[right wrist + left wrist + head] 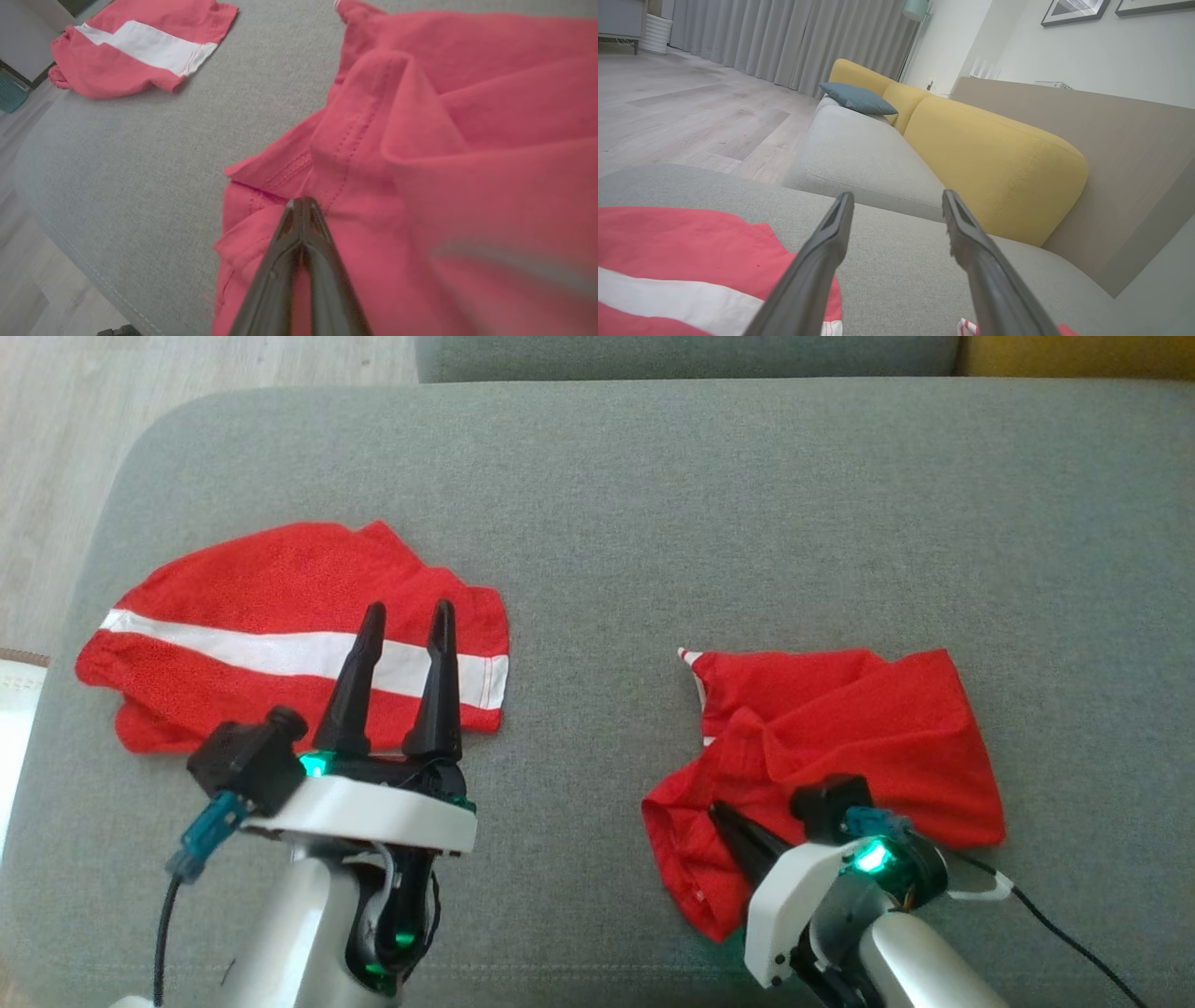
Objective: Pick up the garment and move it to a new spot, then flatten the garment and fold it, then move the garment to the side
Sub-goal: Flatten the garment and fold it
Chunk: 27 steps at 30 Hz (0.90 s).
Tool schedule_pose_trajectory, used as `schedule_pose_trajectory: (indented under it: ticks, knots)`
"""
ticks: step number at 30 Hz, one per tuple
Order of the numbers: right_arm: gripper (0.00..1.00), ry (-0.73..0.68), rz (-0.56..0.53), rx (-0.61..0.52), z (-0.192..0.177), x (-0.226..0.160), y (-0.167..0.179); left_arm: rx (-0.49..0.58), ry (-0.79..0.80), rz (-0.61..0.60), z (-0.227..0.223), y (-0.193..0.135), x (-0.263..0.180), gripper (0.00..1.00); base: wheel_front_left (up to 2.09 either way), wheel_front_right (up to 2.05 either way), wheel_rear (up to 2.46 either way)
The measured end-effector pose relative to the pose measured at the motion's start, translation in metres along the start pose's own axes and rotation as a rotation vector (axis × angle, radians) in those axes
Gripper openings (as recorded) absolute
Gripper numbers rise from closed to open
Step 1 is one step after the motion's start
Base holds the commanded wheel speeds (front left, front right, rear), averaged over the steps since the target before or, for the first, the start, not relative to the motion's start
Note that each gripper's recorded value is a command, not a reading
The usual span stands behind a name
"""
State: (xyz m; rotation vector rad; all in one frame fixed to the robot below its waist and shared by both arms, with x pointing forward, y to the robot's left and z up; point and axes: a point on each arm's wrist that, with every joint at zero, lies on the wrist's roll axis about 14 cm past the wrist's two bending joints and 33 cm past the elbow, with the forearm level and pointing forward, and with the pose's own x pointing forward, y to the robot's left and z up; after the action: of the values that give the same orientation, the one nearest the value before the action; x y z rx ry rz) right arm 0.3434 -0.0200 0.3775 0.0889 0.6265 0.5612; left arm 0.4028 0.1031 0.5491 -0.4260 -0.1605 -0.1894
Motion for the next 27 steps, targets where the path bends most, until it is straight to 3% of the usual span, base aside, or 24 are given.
schedule_pose_trajectory:
  ticks: [8,18,27]
  knots:
    - [0.00,0.043,0.000,0.008,-0.008,-0.006,0.003,0.001,-0.007,0.002,0.003,-0.001,-0.001,1.00,0.00,0.00,0.00]
    - [0.00,0.002,0.050,-0.005,0.011,0.003,0.015,0.001,0.001,0.016,0.000,0.003,-0.002,1.00,0.00,0.00,0.00]
    - [0.00,0.108,0.037,-0.023,-0.007,0.012,0.007,-0.001,0.006,0.035,-0.001,0.009,-0.004,1.00,0.00,0.00,0.00]
